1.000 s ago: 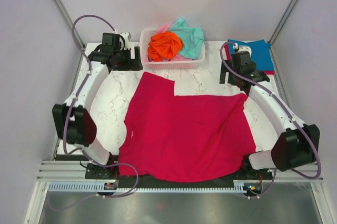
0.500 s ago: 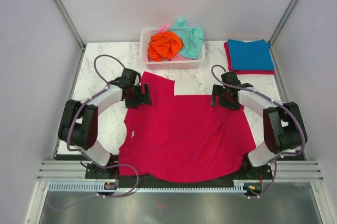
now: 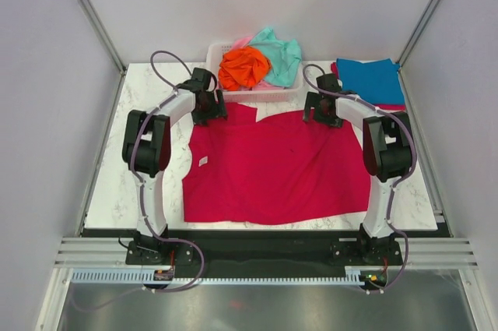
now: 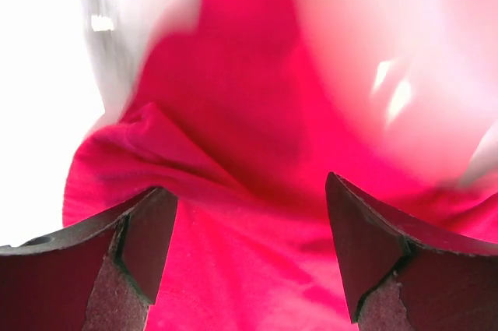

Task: Fold and stack the t-shirts
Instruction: Fold the tshirt

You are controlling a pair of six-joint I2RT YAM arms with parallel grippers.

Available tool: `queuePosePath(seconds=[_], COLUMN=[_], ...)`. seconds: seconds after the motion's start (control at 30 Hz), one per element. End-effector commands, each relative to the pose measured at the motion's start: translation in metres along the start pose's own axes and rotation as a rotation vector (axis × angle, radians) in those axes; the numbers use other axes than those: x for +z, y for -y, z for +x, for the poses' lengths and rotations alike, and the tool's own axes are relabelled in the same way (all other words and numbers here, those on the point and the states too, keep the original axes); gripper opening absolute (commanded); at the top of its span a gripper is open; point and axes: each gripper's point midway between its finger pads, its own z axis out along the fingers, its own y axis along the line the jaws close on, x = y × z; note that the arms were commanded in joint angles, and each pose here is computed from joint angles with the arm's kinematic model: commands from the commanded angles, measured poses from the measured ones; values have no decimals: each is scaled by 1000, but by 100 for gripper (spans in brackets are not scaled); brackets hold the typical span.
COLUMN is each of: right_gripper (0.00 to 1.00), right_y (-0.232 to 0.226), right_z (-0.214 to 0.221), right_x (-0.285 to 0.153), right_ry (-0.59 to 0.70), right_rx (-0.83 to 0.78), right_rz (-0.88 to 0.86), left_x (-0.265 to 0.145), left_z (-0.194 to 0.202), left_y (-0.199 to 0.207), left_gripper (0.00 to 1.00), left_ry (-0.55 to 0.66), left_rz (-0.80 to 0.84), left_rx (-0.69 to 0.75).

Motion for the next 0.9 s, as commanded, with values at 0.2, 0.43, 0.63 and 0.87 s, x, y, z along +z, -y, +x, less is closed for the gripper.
queuePosePath(seconds=[0.2,0.43,0.63,0.87], right_gripper=[98,98,98,98], right_y=[-25,-23,5,56], right_z=[-24,-37,-20,83], right_x=[1,-74,-140,-155], right_ry=[-32,20,99,111], right_rx=[-11,-44,-27,198], right_rz=[-109,-158,-125,-90], left_x=[-16,-132,-193,-172], left_z=[-58,-29,43,149], left_y=[0,-10,-29,-65], left_gripper=[86,90,90,87], left_ry=[65,197,275,219], left_rz=[-38,-12,73,109], left_rx=[52,-2,-167,-366])
